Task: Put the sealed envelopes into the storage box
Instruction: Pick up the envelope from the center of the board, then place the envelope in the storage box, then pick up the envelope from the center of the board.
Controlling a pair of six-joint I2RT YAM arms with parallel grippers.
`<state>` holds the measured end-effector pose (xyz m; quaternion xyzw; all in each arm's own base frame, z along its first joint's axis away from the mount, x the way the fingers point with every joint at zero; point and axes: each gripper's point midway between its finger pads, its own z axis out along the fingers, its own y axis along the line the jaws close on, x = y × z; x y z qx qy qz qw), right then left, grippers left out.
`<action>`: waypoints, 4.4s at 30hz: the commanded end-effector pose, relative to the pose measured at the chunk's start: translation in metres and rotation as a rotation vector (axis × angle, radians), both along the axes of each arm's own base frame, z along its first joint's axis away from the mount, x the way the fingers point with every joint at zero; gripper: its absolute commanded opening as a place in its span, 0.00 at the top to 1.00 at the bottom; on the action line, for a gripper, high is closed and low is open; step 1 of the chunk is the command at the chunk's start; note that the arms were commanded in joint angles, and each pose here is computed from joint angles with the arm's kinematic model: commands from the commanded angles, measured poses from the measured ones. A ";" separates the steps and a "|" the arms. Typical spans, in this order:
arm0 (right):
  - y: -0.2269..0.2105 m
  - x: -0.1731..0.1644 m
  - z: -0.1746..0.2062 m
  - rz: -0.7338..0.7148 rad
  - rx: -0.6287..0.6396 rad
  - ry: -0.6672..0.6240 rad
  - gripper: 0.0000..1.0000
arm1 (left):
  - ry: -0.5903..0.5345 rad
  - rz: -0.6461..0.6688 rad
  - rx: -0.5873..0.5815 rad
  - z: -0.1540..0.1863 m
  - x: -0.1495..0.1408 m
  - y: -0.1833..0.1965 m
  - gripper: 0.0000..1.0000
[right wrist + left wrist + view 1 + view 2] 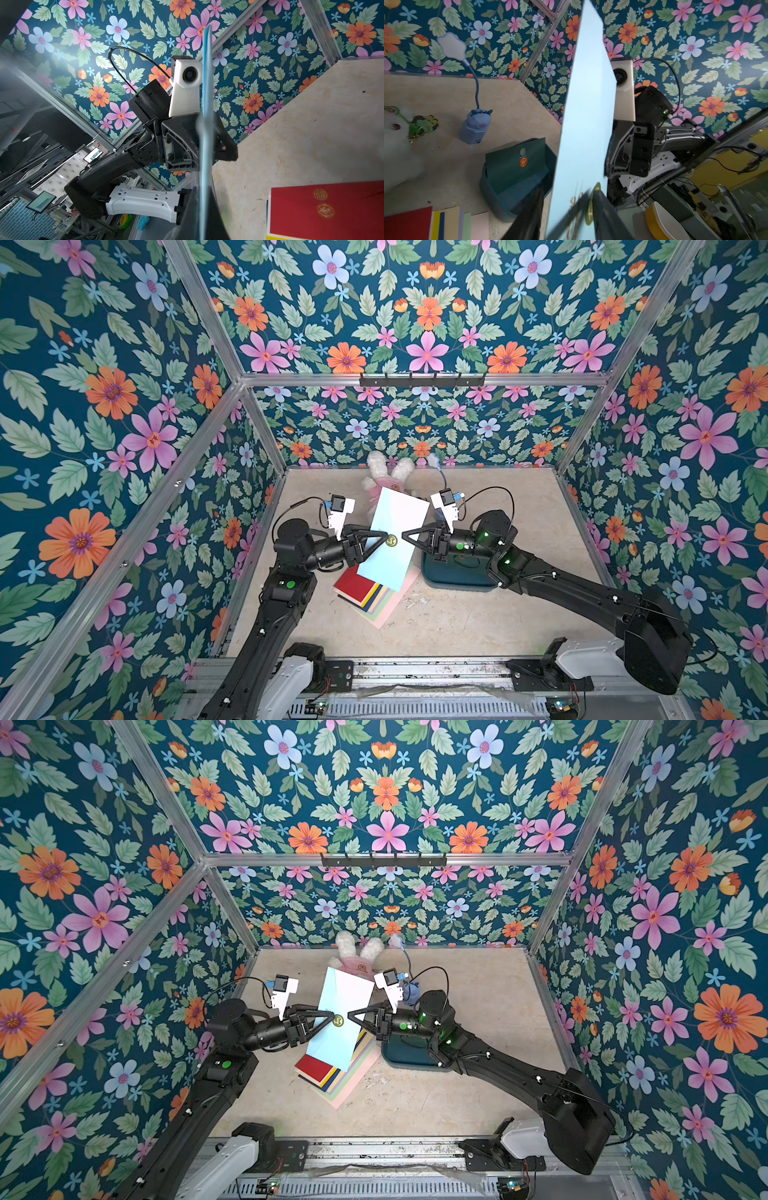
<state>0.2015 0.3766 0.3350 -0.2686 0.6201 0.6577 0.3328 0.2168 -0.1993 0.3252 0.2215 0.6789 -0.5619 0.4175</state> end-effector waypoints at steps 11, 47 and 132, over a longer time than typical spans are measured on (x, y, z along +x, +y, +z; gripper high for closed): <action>-0.005 0.012 0.001 -0.020 -0.029 -0.044 0.69 | -0.045 -0.037 0.063 0.009 -0.010 -0.001 1.00; -0.335 0.147 -0.183 -1.186 -0.415 0.387 0.57 | -0.423 -0.830 1.038 -0.183 0.049 -0.234 1.00; 0.093 0.056 -0.266 -0.325 -0.568 0.833 0.54 | 0.643 0.831 0.571 -0.289 0.122 0.104 0.66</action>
